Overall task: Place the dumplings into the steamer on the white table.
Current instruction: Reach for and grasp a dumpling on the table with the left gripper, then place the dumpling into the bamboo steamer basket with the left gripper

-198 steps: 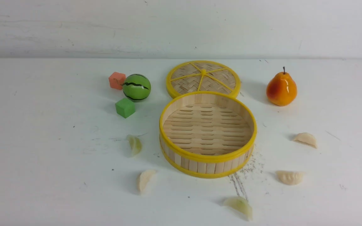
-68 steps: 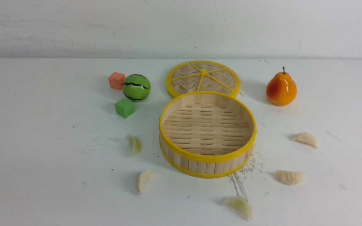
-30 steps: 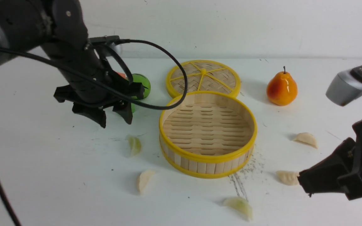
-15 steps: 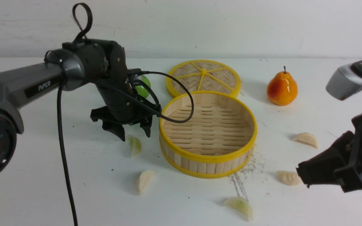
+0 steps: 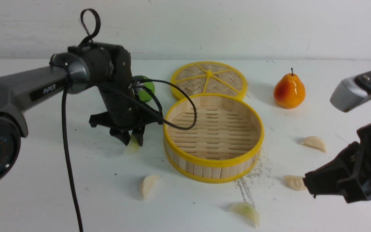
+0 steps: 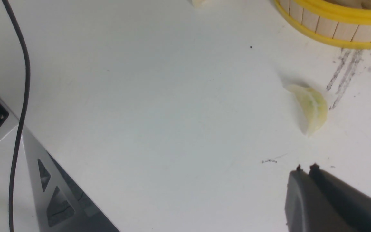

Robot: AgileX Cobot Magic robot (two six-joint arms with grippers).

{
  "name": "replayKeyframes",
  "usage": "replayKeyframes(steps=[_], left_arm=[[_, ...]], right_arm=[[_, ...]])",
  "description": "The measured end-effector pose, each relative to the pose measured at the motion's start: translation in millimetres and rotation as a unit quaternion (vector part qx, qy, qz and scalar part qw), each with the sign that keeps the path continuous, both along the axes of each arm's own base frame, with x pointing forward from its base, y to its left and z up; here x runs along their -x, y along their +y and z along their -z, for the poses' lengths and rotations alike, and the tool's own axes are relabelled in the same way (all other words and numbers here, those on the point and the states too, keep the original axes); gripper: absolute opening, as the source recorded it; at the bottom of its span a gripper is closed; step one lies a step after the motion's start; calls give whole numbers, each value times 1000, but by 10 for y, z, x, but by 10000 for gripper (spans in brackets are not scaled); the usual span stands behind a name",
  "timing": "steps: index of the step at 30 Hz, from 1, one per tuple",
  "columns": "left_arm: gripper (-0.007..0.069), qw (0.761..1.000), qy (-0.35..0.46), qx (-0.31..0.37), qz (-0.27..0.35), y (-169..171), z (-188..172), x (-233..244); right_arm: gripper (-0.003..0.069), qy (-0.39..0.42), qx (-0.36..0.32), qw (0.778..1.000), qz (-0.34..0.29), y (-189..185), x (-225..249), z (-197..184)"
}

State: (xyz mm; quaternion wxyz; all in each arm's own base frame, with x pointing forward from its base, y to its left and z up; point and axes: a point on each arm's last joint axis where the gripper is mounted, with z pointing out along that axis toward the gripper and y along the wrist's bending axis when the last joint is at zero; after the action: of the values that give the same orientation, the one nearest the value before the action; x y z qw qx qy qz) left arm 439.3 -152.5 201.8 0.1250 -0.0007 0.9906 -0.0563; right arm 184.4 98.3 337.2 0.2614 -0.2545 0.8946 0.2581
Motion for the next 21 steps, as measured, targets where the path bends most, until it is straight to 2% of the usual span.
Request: replayKeyframes(steps=[5,8,10,14,15,17,21], left_arm=[[204,993,-93,18,65,-493,-926,200],[204,984,-135,45,105,-859,-1243,356],[204,979,-152,60,123,-1098,-1326,436],[204,974,-162,85,136,-1424,-1245,465],[204,973,-159,92,136,-1575,-1080,425],[204,974,-159,99,131,-1671,-955,391],[204,981,-138,101,95,-1818,-421,223]], right_arm=[[25,2,-6,1000,1,4,13,-12],[29,5,-16,1000,-5,2,88,-58],[31,-4,-26,1000,-15,-18,223,-146],[31,-38,-39,998,-26,-80,488,-310],[31,-61,-45,997,-28,-117,625,-386],[31,-77,-51,995,-27,-144,722,-438],[31,-123,-56,991,-27,-230,982,-546]])
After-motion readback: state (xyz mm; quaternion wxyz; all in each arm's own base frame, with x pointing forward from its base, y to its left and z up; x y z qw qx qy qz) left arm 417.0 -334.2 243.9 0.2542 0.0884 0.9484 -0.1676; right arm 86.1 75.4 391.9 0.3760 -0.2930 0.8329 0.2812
